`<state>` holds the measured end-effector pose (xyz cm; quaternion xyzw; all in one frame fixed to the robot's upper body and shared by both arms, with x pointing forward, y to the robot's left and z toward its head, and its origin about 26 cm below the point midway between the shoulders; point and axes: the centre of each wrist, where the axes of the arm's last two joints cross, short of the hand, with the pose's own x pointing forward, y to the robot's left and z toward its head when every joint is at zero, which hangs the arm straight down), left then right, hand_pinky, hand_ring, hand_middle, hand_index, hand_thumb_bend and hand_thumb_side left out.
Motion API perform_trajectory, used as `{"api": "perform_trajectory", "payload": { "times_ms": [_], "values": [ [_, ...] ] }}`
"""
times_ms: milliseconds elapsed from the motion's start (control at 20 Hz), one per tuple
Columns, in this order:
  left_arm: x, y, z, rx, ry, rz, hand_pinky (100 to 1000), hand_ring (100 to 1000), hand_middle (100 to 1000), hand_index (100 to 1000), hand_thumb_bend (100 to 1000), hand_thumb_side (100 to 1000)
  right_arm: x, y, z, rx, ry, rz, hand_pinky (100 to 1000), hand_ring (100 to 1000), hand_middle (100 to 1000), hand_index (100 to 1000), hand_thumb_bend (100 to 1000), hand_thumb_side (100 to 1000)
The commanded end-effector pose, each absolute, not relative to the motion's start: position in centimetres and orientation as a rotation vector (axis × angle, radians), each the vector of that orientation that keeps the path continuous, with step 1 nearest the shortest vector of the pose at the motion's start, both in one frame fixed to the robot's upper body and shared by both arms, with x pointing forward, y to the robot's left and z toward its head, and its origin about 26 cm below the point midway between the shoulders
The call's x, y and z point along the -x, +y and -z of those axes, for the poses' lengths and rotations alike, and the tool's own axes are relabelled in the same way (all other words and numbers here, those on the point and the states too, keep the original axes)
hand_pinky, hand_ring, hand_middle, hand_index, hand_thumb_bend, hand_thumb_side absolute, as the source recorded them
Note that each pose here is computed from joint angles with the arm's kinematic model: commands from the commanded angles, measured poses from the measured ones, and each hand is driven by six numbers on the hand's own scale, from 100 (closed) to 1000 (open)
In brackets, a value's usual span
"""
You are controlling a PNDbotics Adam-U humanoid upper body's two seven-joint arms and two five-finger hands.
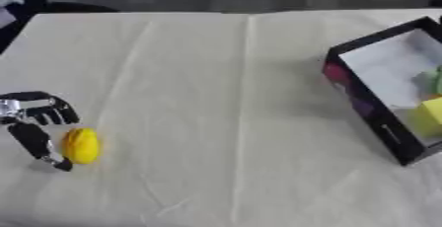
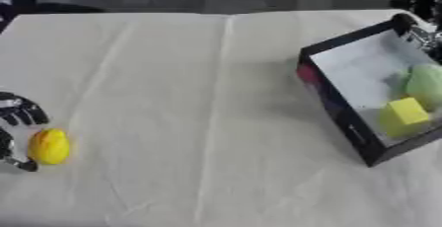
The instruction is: Pick up the objects with one hand, pass them to the other hand, and then place them into the box on the other side of the table.
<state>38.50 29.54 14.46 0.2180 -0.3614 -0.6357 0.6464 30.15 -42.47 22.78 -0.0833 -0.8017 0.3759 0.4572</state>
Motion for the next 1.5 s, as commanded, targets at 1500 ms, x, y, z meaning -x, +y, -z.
{"api": "perform_trajectory", "payload": {
  "times_ms": [1500],
  "values": [
    [-38.2,27.5,-20.3,-0.624,-0.963,1.494,799,736,648,531,406,100,-30.2,-43.6,-23.6,0.236,-1.976,-0.921,1000,1000,1000,1000,100,370]
  ]
}}
